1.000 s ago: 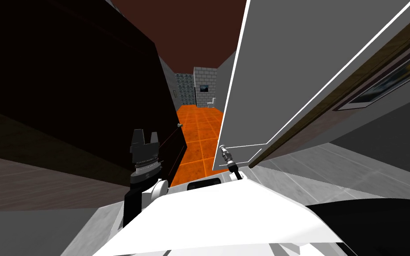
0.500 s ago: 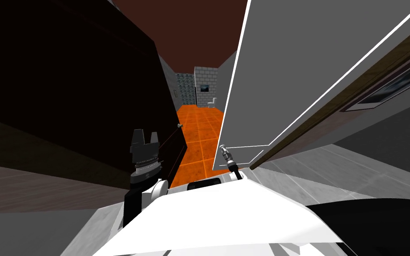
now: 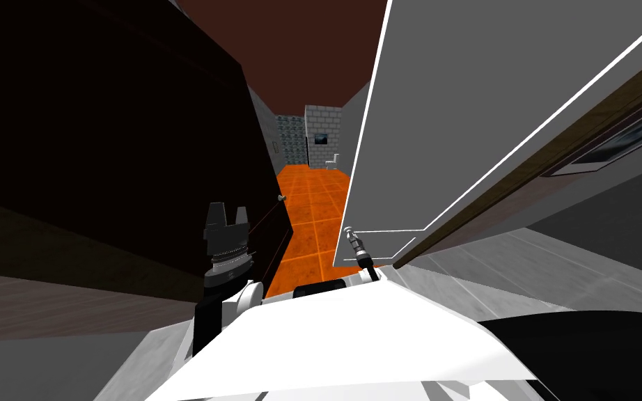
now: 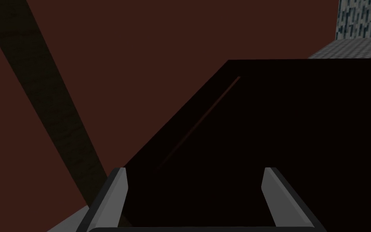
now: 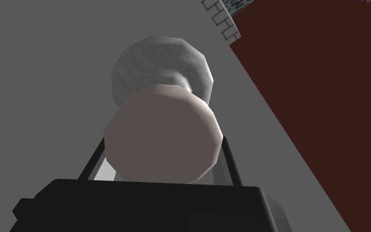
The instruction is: Push the door open
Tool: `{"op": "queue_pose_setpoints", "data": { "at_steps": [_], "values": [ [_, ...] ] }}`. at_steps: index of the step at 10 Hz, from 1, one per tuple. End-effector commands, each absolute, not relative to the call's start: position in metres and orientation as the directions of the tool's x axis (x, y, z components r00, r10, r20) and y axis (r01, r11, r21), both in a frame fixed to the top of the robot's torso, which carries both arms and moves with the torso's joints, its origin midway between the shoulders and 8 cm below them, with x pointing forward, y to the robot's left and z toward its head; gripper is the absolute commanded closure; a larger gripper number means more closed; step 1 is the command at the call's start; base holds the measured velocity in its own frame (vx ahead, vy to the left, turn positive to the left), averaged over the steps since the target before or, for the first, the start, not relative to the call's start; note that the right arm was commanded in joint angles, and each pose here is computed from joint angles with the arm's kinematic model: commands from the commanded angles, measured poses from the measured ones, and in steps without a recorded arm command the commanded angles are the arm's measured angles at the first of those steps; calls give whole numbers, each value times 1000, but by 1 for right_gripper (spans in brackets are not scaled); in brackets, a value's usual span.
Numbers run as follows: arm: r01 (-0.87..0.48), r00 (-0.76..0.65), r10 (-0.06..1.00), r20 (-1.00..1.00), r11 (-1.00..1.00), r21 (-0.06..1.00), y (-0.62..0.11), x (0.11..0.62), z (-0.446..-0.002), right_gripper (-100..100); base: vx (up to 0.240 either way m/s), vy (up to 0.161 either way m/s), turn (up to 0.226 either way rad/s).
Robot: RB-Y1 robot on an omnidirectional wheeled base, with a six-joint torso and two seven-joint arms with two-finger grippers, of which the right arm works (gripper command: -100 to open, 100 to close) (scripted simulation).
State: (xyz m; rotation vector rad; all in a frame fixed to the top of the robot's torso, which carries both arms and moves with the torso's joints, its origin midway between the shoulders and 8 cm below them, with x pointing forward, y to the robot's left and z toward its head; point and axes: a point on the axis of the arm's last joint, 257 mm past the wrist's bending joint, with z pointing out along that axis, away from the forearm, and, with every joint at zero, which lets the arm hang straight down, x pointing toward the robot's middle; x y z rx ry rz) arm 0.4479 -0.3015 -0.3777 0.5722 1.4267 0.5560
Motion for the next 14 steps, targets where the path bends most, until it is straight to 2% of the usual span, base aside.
{"op": "queue_pose_setpoints", "data": {
  "at_steps": [1, 5, 6, 14],
  "values": [
    [-14, 92, 706, -702, 706, 708, -312, 449, -372, 100, 38, -9, 7],
    [-16, 115, 781, -614, 619, 785, -317, 449, -370, 100, 47, -10, -1],
    [-13, 106, 739, -665, 670, 742, -314, 442, -372, -100, 23, 2, -53],
    [0, 67, 565, -822, 824, 566, -304, 403, -385, -100, 4, 19, -56]
  ]
}}
